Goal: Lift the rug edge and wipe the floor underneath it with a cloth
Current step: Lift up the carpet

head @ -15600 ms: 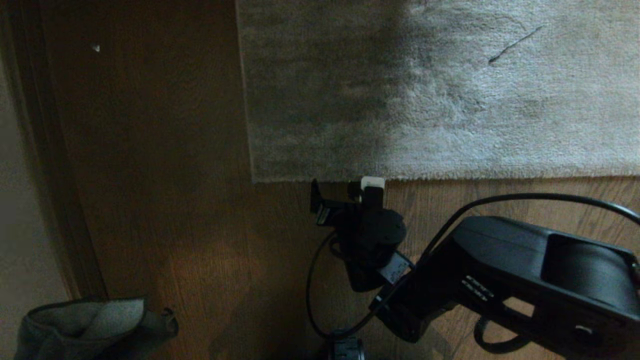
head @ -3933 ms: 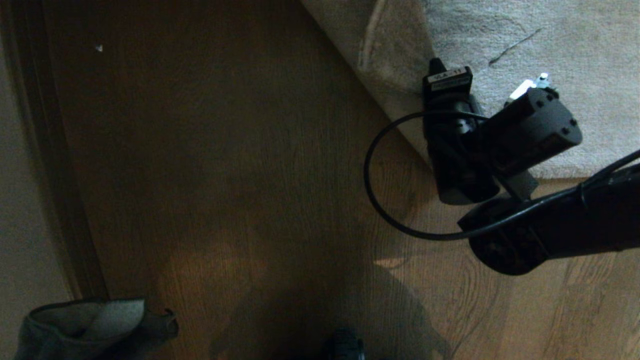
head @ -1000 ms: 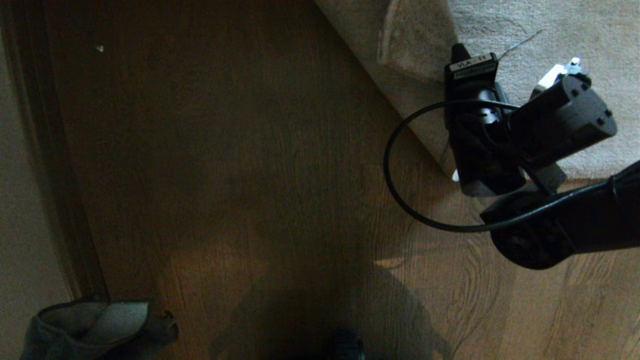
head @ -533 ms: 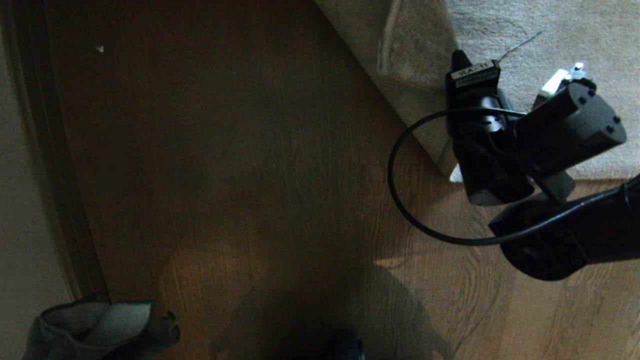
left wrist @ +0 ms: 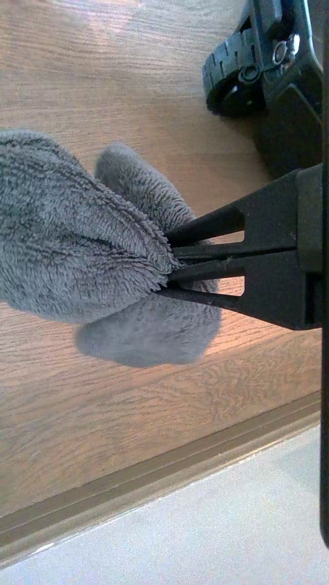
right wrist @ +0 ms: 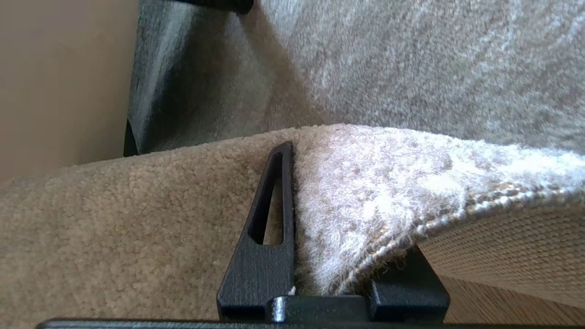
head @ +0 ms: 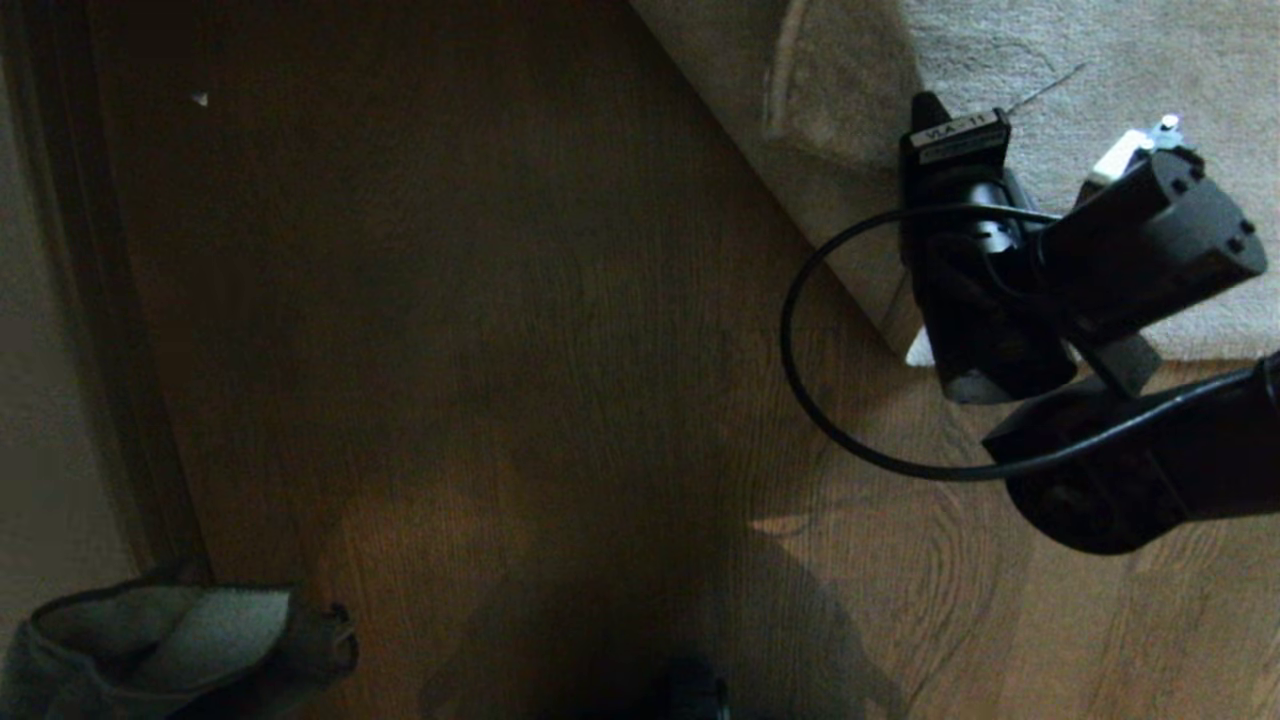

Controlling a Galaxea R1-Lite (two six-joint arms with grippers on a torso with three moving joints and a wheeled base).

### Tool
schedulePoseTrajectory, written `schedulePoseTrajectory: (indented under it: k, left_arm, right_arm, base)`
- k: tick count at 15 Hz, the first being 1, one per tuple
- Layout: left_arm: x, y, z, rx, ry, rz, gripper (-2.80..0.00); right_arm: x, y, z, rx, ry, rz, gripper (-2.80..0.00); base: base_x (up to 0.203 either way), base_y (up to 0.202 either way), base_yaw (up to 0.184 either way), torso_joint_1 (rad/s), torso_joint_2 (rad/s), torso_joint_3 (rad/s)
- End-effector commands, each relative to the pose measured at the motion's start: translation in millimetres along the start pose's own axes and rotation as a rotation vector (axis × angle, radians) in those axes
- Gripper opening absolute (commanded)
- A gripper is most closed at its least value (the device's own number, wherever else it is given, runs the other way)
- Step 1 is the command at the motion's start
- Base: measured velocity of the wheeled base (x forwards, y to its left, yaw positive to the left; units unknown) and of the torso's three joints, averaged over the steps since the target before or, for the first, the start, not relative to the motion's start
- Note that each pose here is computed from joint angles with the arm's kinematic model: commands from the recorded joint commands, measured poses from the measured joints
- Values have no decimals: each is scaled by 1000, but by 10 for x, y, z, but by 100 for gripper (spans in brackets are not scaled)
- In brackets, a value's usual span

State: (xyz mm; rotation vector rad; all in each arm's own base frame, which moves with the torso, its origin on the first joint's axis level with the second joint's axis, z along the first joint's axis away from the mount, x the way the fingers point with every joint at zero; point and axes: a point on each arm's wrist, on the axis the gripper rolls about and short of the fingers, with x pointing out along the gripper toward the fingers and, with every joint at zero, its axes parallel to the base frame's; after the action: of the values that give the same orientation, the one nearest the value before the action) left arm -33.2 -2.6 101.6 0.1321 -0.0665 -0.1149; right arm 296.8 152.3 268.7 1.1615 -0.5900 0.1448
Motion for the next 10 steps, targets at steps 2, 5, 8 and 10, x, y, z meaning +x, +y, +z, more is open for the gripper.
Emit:
schedulePoseTrajectory:
  k: [2,5,8,10]
  left_arm:
    - [-29,-2,59,2,-5,-28,-280]
    - [-23,-1,74,0,17,-39,-280]
    - [21,5,86,8,58,-46,-280]
    - [55,11,100,3,86,-49,-280]
  right_arm:
    - [50,148,93,61,-53,58,-280]
    - [102,250,134,81,-68,91,-280]
    - [184,359,157,73,-68,109,-280]
    - [229,423,165,76,-69,113,-280]
  base:
    - [0,0,0,0,0,0]
    - [0,0,0,0,0,0]
    - [0,0,0,0,0,0]
    - [0,0,0,0,0,0]
